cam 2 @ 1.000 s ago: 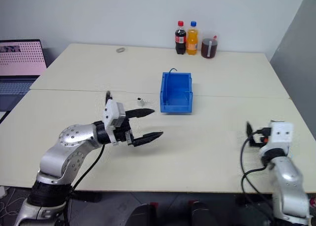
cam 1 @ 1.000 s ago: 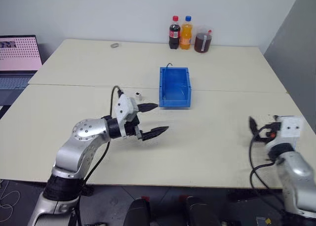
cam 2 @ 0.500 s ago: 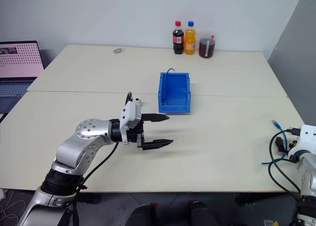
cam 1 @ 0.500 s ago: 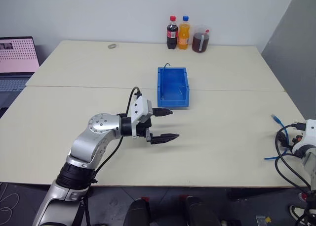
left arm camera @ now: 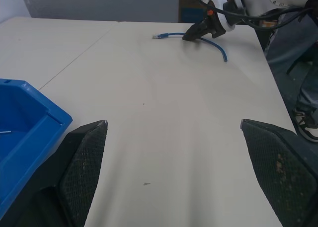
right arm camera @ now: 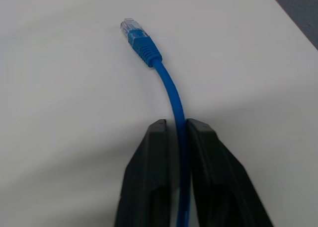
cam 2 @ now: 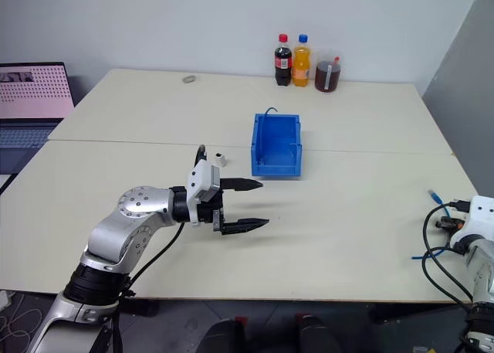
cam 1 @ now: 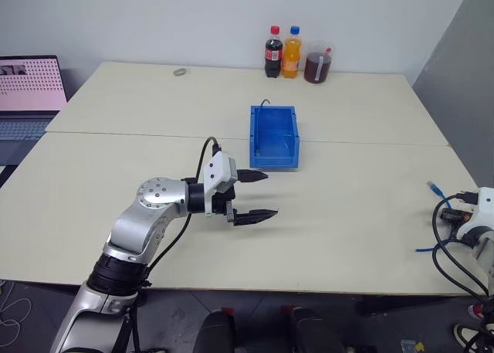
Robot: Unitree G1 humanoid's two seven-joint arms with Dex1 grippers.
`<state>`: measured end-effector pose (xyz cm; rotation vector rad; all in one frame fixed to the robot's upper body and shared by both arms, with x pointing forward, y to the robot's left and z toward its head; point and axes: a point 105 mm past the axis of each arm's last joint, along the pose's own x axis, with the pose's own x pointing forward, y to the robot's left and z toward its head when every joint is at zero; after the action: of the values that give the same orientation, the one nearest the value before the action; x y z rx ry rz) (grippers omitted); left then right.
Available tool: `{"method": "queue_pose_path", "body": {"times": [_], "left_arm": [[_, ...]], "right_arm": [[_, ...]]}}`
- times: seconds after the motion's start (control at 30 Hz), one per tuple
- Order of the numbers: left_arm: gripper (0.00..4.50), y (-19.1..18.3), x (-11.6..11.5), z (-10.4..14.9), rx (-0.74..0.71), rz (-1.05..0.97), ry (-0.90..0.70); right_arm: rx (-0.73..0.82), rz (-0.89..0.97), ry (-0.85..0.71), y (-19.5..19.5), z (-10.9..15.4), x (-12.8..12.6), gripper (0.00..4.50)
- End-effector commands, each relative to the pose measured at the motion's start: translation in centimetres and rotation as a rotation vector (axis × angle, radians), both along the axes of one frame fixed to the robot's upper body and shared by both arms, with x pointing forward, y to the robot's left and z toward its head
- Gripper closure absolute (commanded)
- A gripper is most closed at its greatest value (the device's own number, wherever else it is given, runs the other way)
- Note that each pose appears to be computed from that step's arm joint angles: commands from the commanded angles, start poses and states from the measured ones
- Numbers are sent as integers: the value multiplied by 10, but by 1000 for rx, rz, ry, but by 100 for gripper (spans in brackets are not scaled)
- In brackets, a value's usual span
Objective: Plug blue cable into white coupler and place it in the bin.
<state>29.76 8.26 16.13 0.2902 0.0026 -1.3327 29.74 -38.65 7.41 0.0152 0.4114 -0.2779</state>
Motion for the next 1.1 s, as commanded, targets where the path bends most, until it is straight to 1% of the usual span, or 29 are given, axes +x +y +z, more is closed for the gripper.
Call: {"method": "queue_pose_path", "body": {"times": [0.03, 0.1, 0.17, 0.23, 0.3, 0.4, 0.47, 0.53, 0.63, 0.77, 0.93, 1.1], "left_arm": [[0, 6, 3, 4, -8, 19, -16], [0, 14, 3, -2, 14, 35, 3], [0, 24, 3, -9, 36, 58, 31], [0, 42, 2, -21, 70, 112, 69], [0, 65, 1, -33, 101, 178, 121], [0, 99, -4, -50, 147, 286, 167], [0, 117, -5, -52, 121, 366, 197], [0, 131, -6, -51, 87, 431, 225], [0, 149, -12, -50, 39, 509, 264], [0, 163, -22, -51, 19, 567, 297], [0, 174, -31, -53, 27, 616, 312], [0, 173, -32, -53, 28, 619, 316]], "right_arm": [[-47, 80, -46, -4, 26, 8, 449], [-73, 203, -41, 7, 35, 13, 449], [-143, 342, -31, 20, 45, 17, 449], [-202, 545, -36, 48, 59, 21, 449], [-241, 762, -41, 85, 70, 21, 449], [-315, 1081, -48, 148, 75, 15, 449], [-407, 1248, -86, 188, 74, 16, 449], [-484, 1377, -147, 227, 73, 20, 449], [-518, 1512, -255, 287, 71, 30, 449], [-547, 1631, -327, 342, 65, 39, 449], [-569, 1699, -337, 377, 51, 47, 449], [-577, 1711, -319, 389, 39, 51, 449]]}}
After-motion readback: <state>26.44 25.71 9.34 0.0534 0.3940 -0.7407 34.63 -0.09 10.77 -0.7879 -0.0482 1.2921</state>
